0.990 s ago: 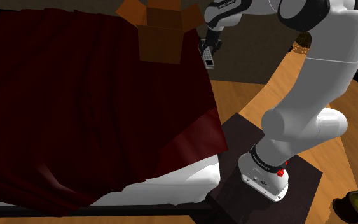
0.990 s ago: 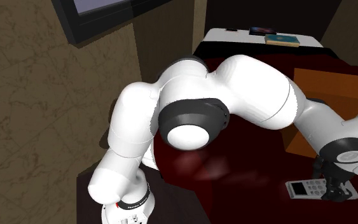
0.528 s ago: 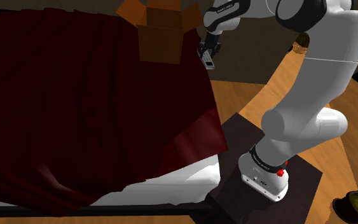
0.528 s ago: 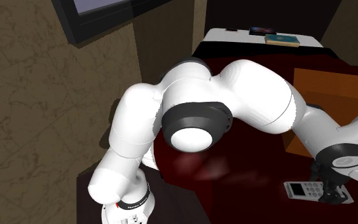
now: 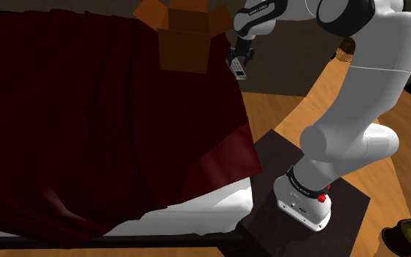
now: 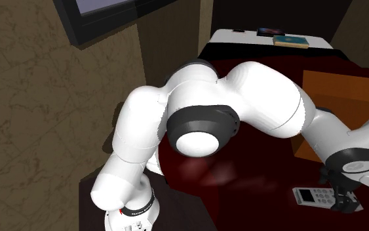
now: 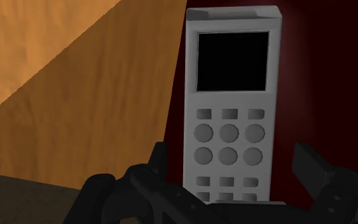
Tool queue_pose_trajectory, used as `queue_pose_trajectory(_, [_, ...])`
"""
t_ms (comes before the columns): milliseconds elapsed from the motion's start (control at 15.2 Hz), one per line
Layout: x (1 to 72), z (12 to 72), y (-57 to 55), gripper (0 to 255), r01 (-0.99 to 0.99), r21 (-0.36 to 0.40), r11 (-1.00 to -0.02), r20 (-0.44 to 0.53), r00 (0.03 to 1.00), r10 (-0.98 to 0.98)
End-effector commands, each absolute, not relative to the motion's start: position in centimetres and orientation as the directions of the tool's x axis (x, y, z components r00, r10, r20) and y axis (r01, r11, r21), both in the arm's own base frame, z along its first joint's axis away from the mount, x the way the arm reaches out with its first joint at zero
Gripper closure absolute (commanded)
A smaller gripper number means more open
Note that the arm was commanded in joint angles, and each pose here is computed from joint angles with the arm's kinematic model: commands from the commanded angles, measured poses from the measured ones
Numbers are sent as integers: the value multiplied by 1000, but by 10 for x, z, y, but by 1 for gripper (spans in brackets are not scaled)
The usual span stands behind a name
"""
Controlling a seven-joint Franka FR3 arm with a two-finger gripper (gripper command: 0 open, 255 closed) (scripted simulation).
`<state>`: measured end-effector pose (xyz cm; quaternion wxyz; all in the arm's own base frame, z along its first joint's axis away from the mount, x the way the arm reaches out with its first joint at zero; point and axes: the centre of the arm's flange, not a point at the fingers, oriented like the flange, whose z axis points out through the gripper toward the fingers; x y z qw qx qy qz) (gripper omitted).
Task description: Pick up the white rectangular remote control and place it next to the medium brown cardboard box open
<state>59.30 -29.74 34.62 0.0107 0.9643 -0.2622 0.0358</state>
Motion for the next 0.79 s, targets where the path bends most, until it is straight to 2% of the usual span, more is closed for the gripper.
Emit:
queue_pose_trajectory(0, [593,346,-297,0,-506,2,-862,75,860,-505])
queue_pose_trajectory(264, [590,396,-295,0,-506,2,-862,75,860,-505])
queue_pose_trajectory(726, [590,396,-295,0,-506,2,-862,75,860,-505])
